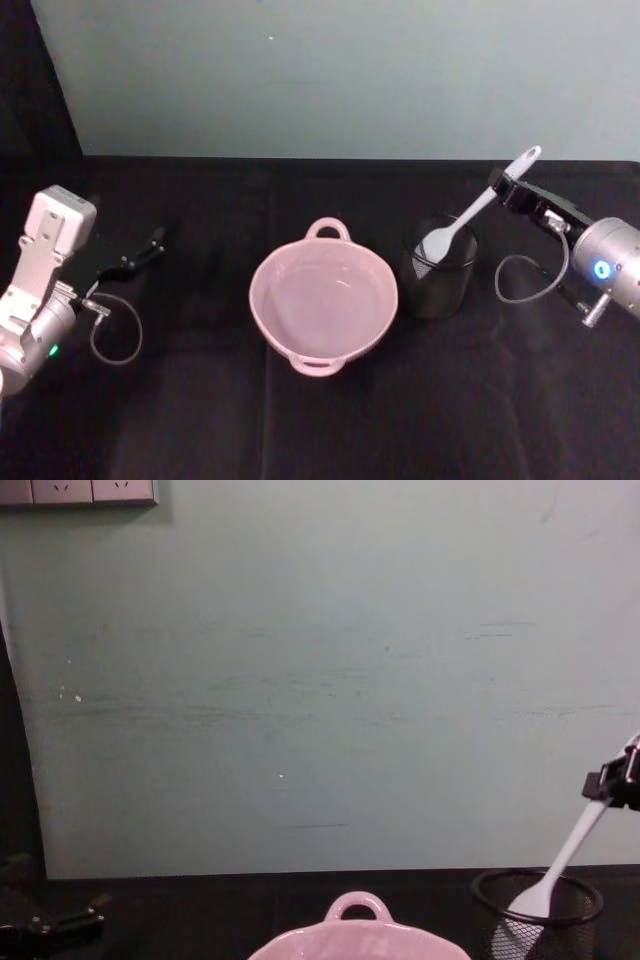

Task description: Use the one hand to pick up the spoon and stir the clear water in the bowl.

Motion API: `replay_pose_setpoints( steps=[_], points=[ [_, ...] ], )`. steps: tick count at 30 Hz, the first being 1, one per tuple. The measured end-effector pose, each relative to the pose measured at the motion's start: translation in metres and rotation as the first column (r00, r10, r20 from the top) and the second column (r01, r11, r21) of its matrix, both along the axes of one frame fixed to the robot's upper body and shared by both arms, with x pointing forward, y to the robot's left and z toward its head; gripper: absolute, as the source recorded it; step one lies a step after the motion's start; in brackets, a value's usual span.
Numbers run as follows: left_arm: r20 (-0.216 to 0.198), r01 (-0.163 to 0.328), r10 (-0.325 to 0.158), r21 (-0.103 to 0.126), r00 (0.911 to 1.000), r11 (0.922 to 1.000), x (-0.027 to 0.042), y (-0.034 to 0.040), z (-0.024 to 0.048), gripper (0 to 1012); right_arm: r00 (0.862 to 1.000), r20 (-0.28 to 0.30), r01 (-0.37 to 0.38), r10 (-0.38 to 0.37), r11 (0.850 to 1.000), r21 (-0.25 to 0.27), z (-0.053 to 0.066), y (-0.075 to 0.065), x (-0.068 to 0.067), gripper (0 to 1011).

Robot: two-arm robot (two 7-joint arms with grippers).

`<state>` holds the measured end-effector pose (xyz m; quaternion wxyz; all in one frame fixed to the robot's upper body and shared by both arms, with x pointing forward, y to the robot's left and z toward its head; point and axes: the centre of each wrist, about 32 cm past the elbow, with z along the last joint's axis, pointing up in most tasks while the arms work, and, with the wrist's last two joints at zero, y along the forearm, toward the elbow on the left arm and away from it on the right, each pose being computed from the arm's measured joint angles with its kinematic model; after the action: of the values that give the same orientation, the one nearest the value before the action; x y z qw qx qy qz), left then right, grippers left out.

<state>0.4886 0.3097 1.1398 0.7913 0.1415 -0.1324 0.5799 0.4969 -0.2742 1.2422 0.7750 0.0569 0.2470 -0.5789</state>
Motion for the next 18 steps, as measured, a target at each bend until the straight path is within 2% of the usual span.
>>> replay_pose_setpoints(
  steps=[8, 18],
  points=[
    [0.0, 0.0, 0.0, 0.0, 1.0, 1.0, 0.0, 0.0, 0.0, 1011, 1.0, -0.027, 0.001, 0.0, 1.0, 0.028, -0.008, 0.0, 0.0, 127],
    [0.0, 0.0, 0.0, 0.0, 1.0, 1.0, 0.0, 0.0, 0.0, 1012, 0.999, -0.053, -0.005, 0.006, 1.0, 0.026, -0.015, 0.0, 0.0, 127]
  ],
)
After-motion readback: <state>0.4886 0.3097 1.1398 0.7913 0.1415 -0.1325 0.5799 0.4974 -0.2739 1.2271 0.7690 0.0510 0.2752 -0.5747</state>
